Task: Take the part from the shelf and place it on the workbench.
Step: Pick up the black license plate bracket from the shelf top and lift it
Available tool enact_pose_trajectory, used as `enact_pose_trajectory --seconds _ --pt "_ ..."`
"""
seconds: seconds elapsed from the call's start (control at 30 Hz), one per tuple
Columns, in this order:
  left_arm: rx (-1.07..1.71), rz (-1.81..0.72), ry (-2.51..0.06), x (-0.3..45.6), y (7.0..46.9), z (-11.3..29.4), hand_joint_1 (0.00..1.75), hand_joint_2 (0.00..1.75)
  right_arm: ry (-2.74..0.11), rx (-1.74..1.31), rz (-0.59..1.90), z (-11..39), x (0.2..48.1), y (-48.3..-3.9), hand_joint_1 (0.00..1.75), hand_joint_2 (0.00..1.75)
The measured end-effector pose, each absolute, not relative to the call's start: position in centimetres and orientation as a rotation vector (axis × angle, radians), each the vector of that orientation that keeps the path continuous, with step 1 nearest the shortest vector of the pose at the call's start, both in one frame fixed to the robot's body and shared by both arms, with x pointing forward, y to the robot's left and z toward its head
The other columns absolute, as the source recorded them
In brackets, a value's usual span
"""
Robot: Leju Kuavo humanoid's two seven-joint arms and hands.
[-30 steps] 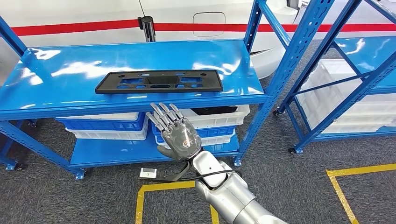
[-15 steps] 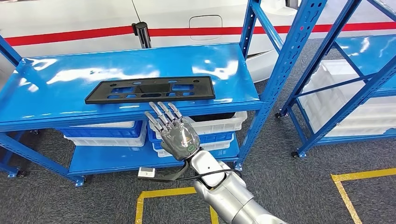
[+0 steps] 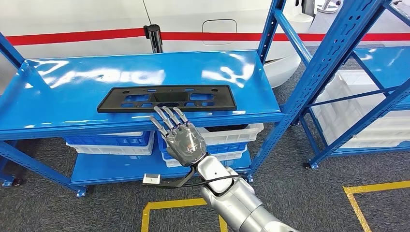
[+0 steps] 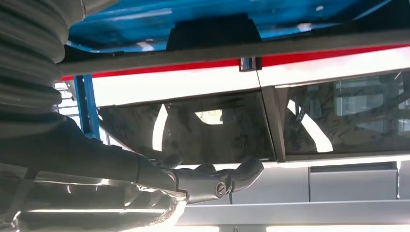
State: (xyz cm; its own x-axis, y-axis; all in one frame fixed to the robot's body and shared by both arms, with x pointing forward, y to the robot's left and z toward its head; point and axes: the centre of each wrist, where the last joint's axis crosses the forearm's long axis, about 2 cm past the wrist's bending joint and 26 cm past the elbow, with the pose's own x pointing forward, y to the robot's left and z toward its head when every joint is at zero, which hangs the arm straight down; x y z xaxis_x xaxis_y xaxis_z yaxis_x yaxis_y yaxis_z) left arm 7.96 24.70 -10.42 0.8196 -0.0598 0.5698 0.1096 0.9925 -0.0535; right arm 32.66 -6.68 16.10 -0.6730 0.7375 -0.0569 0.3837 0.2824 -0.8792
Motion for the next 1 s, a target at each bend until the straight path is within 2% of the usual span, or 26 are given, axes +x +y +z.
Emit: enact_pose_trajectory --seconds 1.0 --pt "-0.090 -0.078 -0.608 8.19 24.37 -10.35 0.00 0.00 -2.192 -1.005 1.363 15.66 32.52 -6.54 0.00 1.75"
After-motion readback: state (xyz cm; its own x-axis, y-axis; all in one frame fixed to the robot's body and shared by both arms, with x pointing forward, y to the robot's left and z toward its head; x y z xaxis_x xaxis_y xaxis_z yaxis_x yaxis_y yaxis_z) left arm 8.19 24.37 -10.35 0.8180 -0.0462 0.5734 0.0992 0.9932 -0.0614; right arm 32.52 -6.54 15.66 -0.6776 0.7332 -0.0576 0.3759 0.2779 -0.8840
